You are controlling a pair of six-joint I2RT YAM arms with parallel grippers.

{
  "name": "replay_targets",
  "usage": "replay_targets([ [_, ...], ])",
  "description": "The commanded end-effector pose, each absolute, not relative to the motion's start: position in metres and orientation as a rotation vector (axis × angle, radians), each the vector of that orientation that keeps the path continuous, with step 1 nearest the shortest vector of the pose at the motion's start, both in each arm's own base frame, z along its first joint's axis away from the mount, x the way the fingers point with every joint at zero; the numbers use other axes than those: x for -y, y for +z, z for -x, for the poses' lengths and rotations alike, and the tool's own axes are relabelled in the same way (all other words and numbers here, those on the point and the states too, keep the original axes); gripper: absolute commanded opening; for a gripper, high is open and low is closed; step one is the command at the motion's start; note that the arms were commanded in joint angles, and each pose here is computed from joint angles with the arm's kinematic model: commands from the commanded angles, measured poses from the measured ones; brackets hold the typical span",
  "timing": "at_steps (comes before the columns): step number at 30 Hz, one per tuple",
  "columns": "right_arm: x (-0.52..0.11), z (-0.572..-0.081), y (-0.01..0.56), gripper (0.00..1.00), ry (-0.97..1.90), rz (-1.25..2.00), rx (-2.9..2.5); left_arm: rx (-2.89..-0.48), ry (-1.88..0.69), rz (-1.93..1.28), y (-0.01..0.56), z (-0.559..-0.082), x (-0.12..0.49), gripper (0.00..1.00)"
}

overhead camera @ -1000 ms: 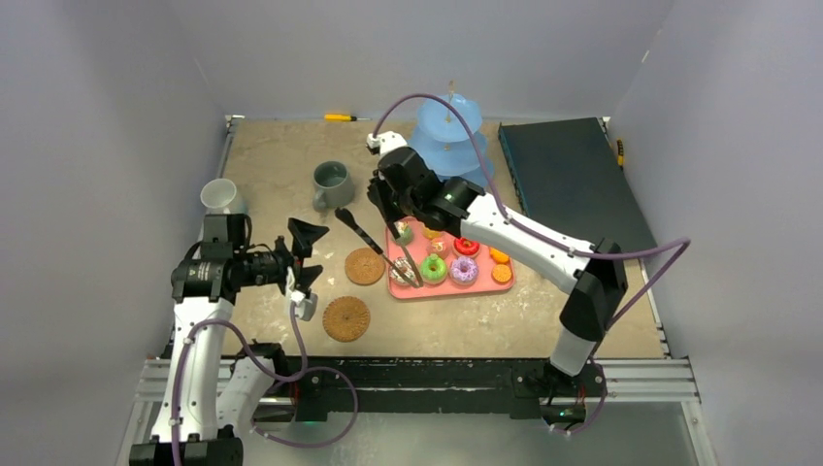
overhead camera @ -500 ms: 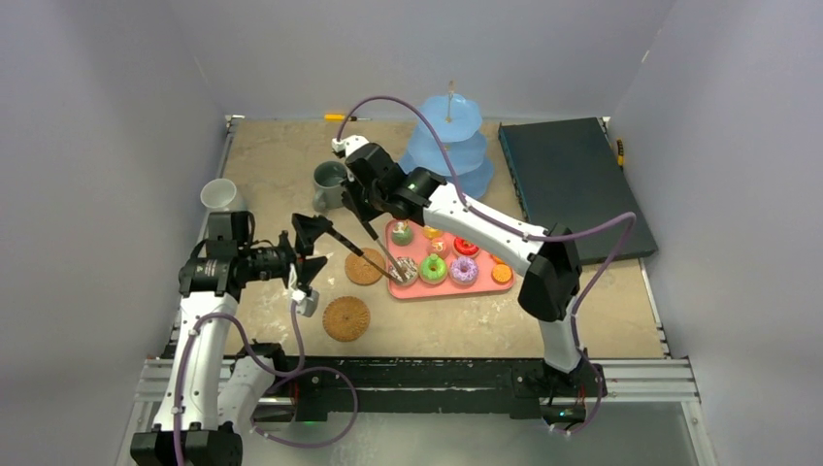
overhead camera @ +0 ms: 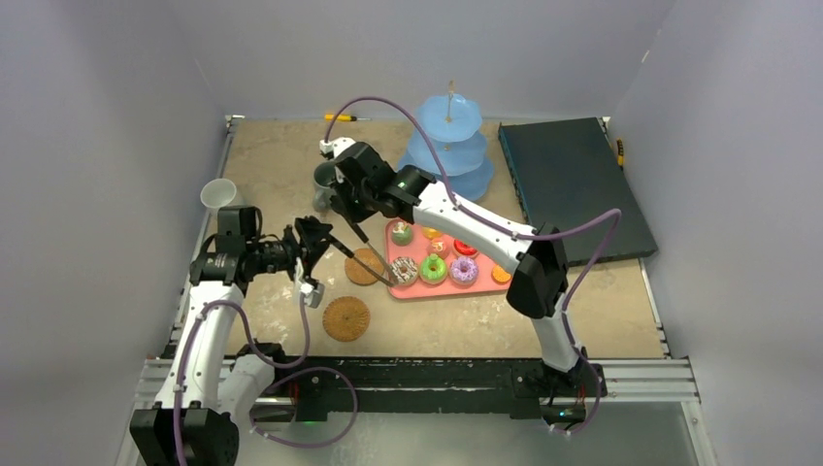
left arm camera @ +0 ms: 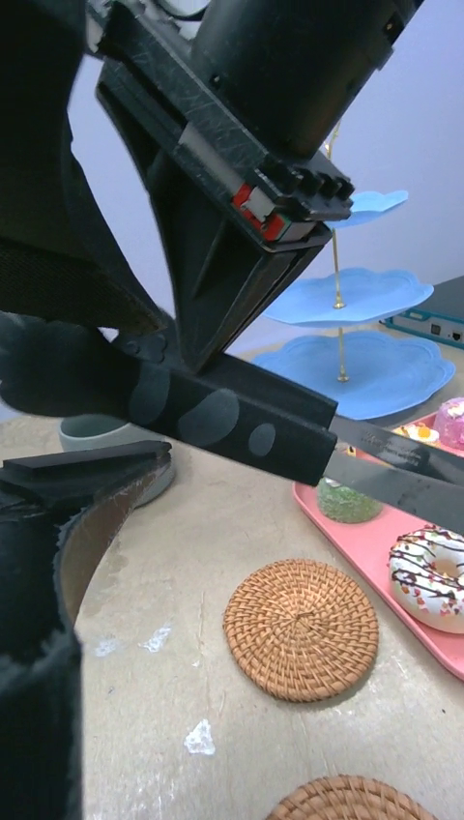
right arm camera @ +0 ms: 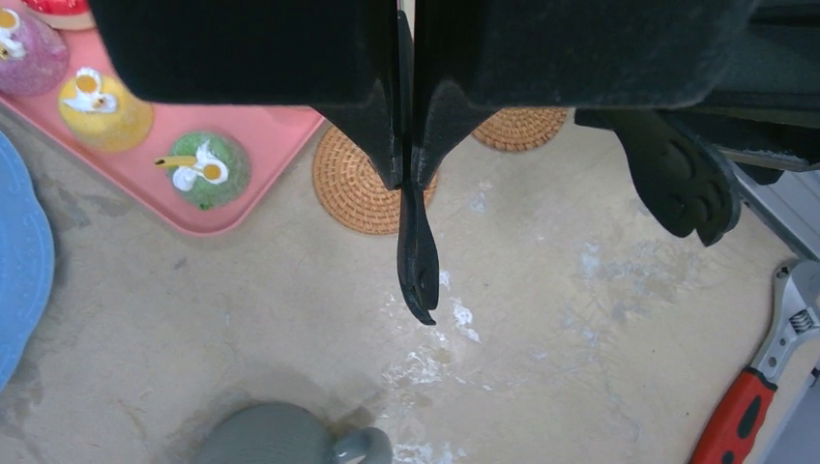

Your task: Serve the afternoon tea

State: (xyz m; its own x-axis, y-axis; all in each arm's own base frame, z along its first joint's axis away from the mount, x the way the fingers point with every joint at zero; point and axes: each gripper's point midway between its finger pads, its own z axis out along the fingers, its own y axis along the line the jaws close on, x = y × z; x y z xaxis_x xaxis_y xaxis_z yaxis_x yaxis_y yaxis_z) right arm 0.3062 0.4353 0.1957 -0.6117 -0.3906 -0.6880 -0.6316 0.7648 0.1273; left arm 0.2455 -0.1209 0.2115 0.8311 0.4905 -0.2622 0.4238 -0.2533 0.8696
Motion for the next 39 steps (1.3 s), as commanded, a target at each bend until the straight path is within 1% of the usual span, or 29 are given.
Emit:
replay_targets([
  [1,-0.458,-0.299,0.22,0.0,0.58,0.778,-2.25,-0.055,0.506,-2.044,0.232,-0.255,0.131,0.44],
  [3,-0.464,-0.299,0.217,0.0,0.589,0.788,-2.253,-0.073,0.51,-2.063,0.229,-0.257,0.129,0.43],
  [6,-0.466,-0.298,0.219,0.0,0.589,0.806,-2.247,-0.097,0.52,-2.094,0.223,-0.26,0.124,0.38],
  [8,-0.465,-0.298,0.218,0.0,0.58,0.813,-2.248,-0.1,0.516,-2.096,0.222,-0.26,0.124,0.31],
  [11,-0.462,-0.3,0.217,0.01,0.562,0.812,-2.247,-0.093,0.509,-2.087,0.221,-0.259,0.126,0.16],
  [12,-0.461,-0.301,0.219,0.05,0.557,0.808,-2.24,-0.091,0.509,-2.083,0.221,-0.259,0.126,0.11],
  [13,-0.46,-0.3,0.219,0.13,0.554,0.803,-2.239,-0.088,0.512,-2.08,0.221,-0.258,0.126,0.06],
  [15,-0.459,-0.294,0.223,0.25,0.59,0.808,-2.241,-0.089,0.523,-2.078,0.219,-0.259,0.126,0.0],
  [17,-0.456,-0.295,0.231,0.38,0.597,0.784,-2.221,-0.092,0.544,-2.066,0.22,-0.26,0.125,0.0],
  [20,-0.45,-0.298,0.243,0.5,0.625,0.748,-2.19,-0.092,0.585,-2.028,0.225,-0.262,0.125,0.0],
  [23,-0.443,-0.297,0.256,0.66,0.686,0.725,-2.157,-0.098,0.617,-1.993,0.231,-0.264,0.125,0.0],
  [25,-0.433,-0.297,0.266,0.75,0.736,0.696,-2.116,-0.132,0.623,-1.962,0.237,-0.266,0.124,0.0],
  [28,-0.41,-0.294,0.28,0.85,0.83,0.656,-2.04,-0.207,0.615,-1.913,0.246,-0.269,0.121,0.0],
  [29,-0.398,-0.293,0.29,0.87,0.862,0.636,-2.005,-0.227,0.606,-1.9,0.247,-0.269,0.121,0.0],
  [30,-0.391,-0.296,0.287,0.87,0.876,0.623,-1.997,-0.256,0.589,-1.881,0.25,-0.269,0.121,0.0],
  [32,-0.372,-0.296,0.292,0.87,0.888,0.603,-1.963,-0.32,0.545,-1.84,0.255,-0.269,0.121,0.0],
  [36,-0.362,-0.292,0.297,0.82,0.884,0.637,-1.894,-0.428,0.454,-1.808,0.254,-0.267,0.12,0.0],
  [39,-0.367,-0.295,0.294,0.78,0.887,0.657,-1.893,-0.426,0.433,-1.819,0.251,-0.263,0.121,0.0],
])
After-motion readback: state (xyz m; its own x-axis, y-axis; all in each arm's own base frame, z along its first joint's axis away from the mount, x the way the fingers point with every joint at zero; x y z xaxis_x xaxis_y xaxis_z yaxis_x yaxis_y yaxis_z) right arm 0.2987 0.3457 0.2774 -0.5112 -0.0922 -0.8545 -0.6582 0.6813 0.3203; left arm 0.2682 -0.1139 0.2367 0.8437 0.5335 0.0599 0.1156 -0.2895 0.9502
